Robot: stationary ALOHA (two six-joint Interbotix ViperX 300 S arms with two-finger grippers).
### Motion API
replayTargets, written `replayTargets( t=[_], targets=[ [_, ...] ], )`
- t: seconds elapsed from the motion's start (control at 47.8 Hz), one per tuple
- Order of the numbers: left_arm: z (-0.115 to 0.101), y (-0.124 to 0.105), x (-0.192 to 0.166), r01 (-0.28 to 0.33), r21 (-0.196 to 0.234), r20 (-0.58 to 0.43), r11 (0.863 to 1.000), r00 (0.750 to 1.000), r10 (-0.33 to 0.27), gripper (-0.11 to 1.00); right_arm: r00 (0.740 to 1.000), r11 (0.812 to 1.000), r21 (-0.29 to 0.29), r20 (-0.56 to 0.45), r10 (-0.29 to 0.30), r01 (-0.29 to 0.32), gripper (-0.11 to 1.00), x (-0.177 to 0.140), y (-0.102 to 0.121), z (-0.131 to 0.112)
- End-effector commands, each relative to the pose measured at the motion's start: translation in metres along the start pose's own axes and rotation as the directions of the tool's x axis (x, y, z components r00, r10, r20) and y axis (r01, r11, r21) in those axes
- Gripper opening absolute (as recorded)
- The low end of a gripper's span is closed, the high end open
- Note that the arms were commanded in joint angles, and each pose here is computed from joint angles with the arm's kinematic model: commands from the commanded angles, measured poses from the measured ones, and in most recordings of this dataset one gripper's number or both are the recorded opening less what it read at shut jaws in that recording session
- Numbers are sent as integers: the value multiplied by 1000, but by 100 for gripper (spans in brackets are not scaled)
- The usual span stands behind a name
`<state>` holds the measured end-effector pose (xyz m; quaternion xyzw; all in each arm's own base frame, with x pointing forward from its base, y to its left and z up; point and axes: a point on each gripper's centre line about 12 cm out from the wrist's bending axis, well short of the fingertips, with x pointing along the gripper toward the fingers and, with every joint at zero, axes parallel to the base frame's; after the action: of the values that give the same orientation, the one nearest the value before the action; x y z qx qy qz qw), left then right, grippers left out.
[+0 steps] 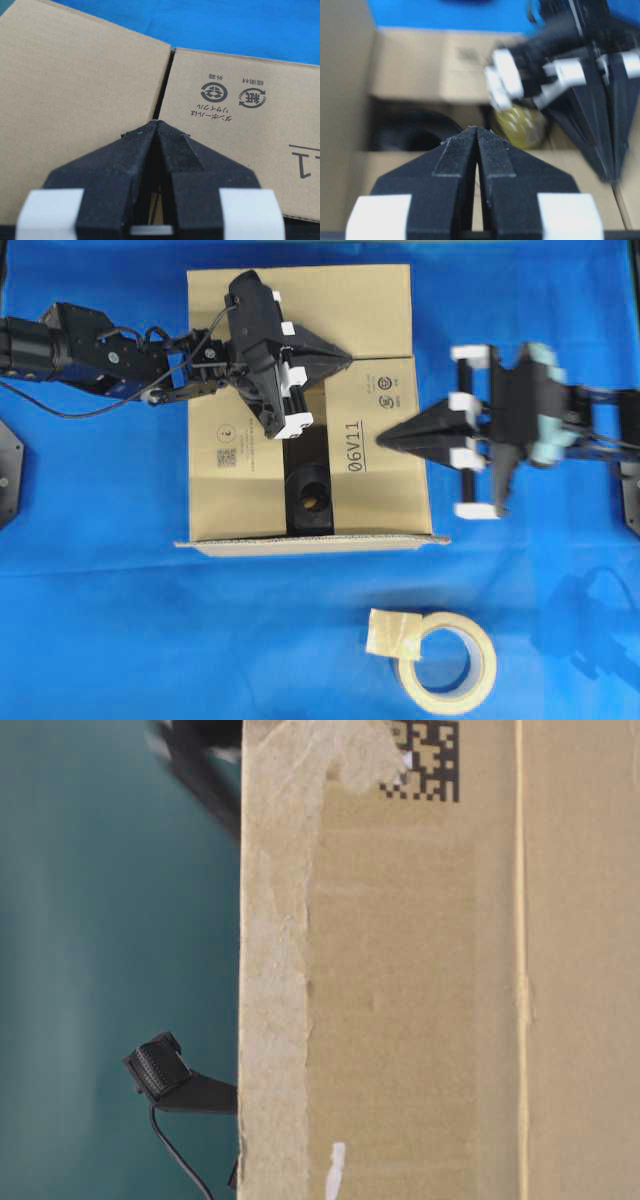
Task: Close the cardboard box.
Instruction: 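Swing the right gripper down and fold the front flap up over the box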
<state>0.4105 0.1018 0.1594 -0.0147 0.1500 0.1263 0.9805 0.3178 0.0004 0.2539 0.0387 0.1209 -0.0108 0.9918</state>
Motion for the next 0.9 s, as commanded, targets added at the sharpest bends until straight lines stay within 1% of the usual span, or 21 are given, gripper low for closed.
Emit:
replayTargets(
  t=[0.0, 0.063, 0.084, 0.188, 0.314, 0.335, 0.377, 0.46, 0.607, 0.753, 0.879],
  targets=[
    [6, -1, -1, 2, -3, 12, 1000, 1000, -2, 0, 995, 998, -9, 81, 63, -63, 0, -19, 19, 25],
    [4, -1, -2, 1, -6, 9, 1000, 1000, -1, 0, 987, 993, -20, 110, 115, -113, 0, -32, 34, 31],
    [4, -1, -2, 1, -6, 8, 1000, 1000, -1, 0, 983, 990, -26, 120, 142, -140, 0, -37, 41, 32],
    [2, -1, -3, 2, -6, 3, 1000, 1000, -2, 0, 961, 972, -47, 146, 235, -230, 0, -54, 65, 34],
    [2, -1, -3, 1, -7, 2, 1000, 1000, -1, 0, 936, 943, -72, 121, 332, -325, 0, -64, 91, 25],
    [2, -1, -3, 1, -7, 2, 1000, 1000, -1, 0, 931, 936, -82, 106, 350, -342, 0, -64, 96, 21],
    [1, -1, -3, 1, -7, 0, 1000, 1000, -1, 0, 926, 929, -88, 85, 367, -360, 0, -64, 102, 13],
    [1, -1, -3, 1, -7, 0, 1000, 1000, -1, 0, 924, 922, -93, 36, 380, -375, 0, -61, 106, -5],
    [1, -1, -3, 1, -7, 0, 1000, 1000, -1, 0, 929, 926, -83, -8, 370, -369, 0, -48, 107, -31],
    [1, -1, -3, 1, -9, 0, 1000, 1000, -1, 0, 932, 928, -86, -25, 362, -362, 0, -36, 109, -44],
    [1, -1, -3, 1, -9, 0, 1000, 1000, -1, 0, 933, 929, -88, -22, 360, -361, 0, -33, 109, -43]
  ],
)
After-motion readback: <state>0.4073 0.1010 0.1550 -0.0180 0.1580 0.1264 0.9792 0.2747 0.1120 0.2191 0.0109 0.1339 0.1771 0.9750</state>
